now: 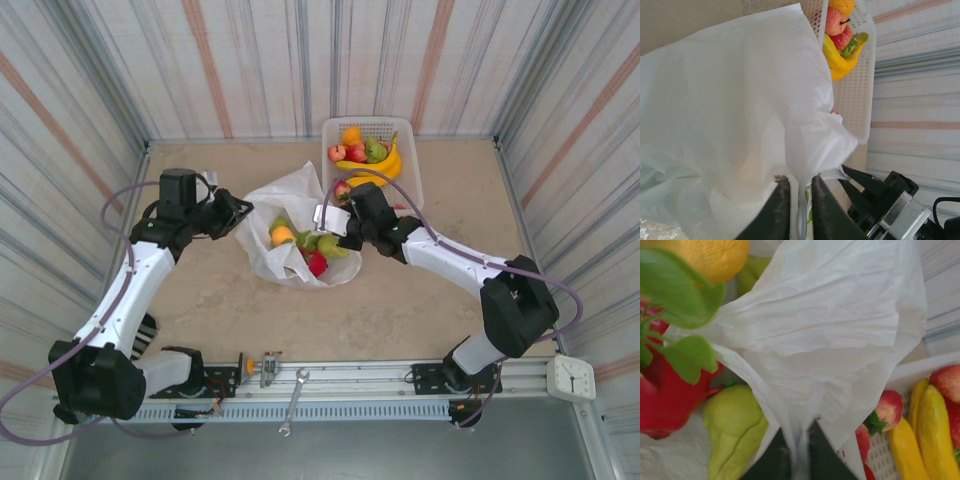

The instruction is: Place the fake fruits into the plastic bag and tie a complex knot

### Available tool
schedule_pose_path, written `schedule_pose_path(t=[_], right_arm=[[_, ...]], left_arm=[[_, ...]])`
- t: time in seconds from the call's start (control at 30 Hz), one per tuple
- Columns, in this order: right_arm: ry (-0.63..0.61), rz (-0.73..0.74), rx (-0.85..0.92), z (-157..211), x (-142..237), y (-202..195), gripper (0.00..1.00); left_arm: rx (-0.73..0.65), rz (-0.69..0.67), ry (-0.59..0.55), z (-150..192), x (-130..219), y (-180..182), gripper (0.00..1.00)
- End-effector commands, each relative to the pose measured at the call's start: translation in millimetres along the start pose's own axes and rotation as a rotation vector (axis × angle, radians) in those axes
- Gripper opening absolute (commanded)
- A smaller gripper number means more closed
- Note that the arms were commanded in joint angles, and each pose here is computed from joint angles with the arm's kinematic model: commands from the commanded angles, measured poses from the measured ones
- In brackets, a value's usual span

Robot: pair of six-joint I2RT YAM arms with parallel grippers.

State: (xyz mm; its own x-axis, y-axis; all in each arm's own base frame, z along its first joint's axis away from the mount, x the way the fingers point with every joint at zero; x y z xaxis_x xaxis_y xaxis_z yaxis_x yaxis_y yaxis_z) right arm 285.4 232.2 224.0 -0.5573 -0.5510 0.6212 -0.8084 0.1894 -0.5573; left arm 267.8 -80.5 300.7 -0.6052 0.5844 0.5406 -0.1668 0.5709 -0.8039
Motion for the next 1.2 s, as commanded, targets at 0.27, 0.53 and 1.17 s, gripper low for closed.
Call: schedule_pose_path(t=[0.27,0.53,1.17], right_arm=[[-0.128,-0.018,-0.333,-17,38,-35,0.00],[-0.100,-0.006,-0.368,-12,36,-39,0.00],[-0.068,-0.019,-0.432,-7,37,-41,0.00]], left_arm=[[-0.432,-0.024,-0.165,12,79,-53,0.35],[-0.855,-0.145,0.043,75,72,-81,0.42],[-1.259,-0.742,0.374,122,-39,-72,0.52]])
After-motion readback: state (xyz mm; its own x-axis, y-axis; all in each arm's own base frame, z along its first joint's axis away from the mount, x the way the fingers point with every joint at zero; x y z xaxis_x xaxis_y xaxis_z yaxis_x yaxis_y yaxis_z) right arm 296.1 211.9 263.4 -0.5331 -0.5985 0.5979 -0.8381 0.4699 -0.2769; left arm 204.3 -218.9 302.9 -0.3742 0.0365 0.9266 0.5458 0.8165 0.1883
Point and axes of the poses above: each hand's point on the last joint's axis, 136 mm out from that joint toward the fingers, its own x axis back along the fingers, its own y axis along the line the jaws close on, z = x × y, the point moved 10 cm from there along x, back along the fingers, and after that the axes turned 5 degrees about x, right-handed, at the moved point
